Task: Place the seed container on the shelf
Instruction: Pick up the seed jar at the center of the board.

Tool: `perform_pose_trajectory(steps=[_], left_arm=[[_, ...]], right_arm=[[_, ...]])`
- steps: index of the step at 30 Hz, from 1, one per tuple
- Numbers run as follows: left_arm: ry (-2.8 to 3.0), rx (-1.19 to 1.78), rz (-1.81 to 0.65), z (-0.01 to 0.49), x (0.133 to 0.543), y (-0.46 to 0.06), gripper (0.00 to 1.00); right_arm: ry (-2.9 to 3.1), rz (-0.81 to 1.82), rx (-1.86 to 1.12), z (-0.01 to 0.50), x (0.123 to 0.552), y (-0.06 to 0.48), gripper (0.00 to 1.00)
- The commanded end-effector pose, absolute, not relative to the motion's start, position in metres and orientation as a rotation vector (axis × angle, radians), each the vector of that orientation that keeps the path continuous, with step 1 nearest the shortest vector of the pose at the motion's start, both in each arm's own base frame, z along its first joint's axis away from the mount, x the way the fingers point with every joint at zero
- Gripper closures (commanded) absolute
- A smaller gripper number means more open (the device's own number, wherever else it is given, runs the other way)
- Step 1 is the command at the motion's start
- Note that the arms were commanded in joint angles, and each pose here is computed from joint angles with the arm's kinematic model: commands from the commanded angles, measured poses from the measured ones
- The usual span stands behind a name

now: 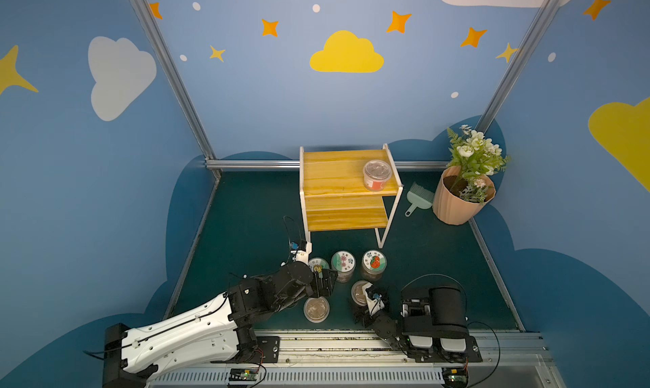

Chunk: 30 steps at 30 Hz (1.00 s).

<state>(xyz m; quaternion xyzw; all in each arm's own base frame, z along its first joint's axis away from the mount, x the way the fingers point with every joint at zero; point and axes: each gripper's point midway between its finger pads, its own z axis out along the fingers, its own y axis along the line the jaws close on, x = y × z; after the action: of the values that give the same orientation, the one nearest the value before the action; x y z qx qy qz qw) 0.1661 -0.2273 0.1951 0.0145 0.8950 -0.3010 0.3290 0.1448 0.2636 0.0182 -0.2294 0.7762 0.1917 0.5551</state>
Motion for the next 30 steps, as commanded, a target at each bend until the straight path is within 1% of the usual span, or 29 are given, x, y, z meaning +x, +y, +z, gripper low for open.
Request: perform_pose_trajectory(steps=[1, 3, 6, 10, 13, 19, 21, 30], left_arm=[[2.319, 0.032, -0.750, 0.202, 0.168, -0.217, 0.00], [2.313, 0.027, -0.741, 0.204, 0.168, -0.212, 0.00], [2.301, 0.024, -0.735, 0.207, 0.167, -0.207, 0.00], [2.299, 0.012, -0.744, 0.206, 0.165, -0.202, 0.00], [2.304, 0.004, -0.743, 0.204, 0.164, -0.199, 0.00], [2.307, 0.016, -0.708, 0.205, 0.163, -0.193, 0.00], [2.307, 0.020, -0.698, 0.206, 0.163, -0.191, 0.00], [2.299, 0.015, -0.692, 0.209, 0.162, -0.185, 0.00]], right_arm=[[1.908, 0.410, -0.607, -0.008, 0.138, 0.256, 0.10], [1.900, 0.408, -0.614, -0.006, 0.138, 0.256, 0.13], [1.889, 0.413, -0.627, -0.003, 0.136, 0.260, 0.13], [1.879, 0.409, -0.626, -0.001, 0.136, 0.260, 0.17], [1.872, 0.398, -0.615, 0.000, 0.137, 0.259, 0.23], [1.842, 0.400, -0.622, 0.008, 0.135, 0.262, 0.29], [1.822, 0.401, -0.633, 0.013, 0.133, 0.265, 0.34], [1.760, 0.376, -0.633, 0.027, 0.127, 0.269, 0.39]])
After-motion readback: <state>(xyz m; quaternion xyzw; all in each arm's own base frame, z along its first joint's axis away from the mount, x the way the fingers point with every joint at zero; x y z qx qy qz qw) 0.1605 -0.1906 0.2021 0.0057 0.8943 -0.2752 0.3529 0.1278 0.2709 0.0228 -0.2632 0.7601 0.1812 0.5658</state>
